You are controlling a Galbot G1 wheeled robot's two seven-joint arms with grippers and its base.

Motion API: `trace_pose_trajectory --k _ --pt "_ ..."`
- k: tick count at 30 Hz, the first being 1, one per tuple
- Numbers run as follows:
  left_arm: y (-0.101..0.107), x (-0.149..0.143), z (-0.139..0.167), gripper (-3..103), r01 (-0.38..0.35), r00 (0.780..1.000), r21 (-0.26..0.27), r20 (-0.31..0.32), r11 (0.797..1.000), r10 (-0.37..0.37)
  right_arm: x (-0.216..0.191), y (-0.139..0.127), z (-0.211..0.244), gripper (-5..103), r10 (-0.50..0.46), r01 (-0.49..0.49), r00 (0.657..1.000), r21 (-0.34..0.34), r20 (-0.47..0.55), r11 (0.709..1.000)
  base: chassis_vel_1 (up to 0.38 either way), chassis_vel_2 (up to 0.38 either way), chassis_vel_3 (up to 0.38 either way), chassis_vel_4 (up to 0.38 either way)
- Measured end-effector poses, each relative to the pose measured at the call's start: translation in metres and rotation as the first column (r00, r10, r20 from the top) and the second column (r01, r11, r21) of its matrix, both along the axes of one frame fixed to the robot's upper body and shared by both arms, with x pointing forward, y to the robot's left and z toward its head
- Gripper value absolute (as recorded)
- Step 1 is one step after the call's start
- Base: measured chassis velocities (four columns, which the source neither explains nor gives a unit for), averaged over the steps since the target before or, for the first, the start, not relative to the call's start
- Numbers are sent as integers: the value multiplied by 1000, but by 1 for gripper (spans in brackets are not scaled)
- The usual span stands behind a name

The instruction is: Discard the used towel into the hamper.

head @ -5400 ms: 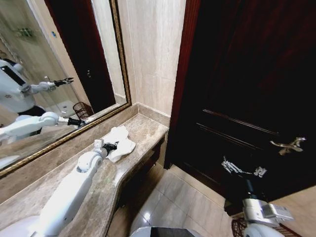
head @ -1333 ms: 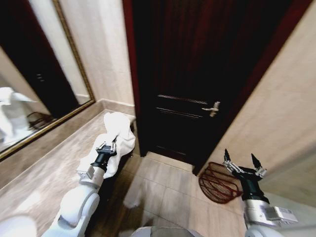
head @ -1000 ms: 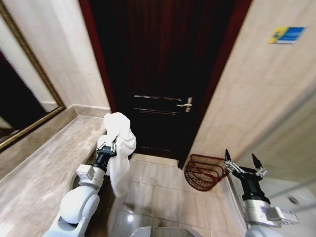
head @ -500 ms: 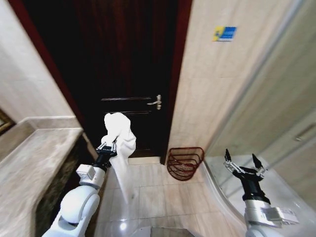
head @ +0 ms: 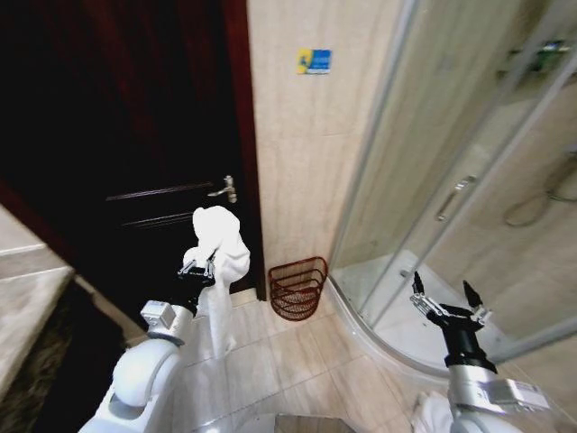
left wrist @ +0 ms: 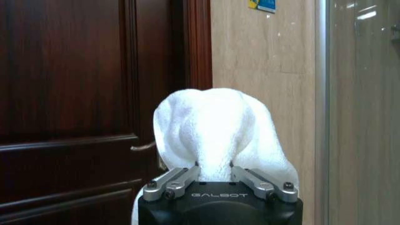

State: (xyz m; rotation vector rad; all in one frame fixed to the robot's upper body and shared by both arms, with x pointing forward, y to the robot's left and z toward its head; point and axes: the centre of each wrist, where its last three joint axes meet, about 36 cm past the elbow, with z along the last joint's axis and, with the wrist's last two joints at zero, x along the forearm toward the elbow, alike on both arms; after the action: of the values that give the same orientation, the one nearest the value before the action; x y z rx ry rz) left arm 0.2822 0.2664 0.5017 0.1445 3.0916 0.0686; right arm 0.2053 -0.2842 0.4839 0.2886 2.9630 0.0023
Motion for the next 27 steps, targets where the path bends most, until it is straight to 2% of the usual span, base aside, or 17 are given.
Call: trace_pose_trajectory --k 27 --pt "0 -3 -5 7 7 1000 -4 -4 1000 -7 -1 1 -1 100 -8 8 1000 -9 0 1000 0 0 0 0"
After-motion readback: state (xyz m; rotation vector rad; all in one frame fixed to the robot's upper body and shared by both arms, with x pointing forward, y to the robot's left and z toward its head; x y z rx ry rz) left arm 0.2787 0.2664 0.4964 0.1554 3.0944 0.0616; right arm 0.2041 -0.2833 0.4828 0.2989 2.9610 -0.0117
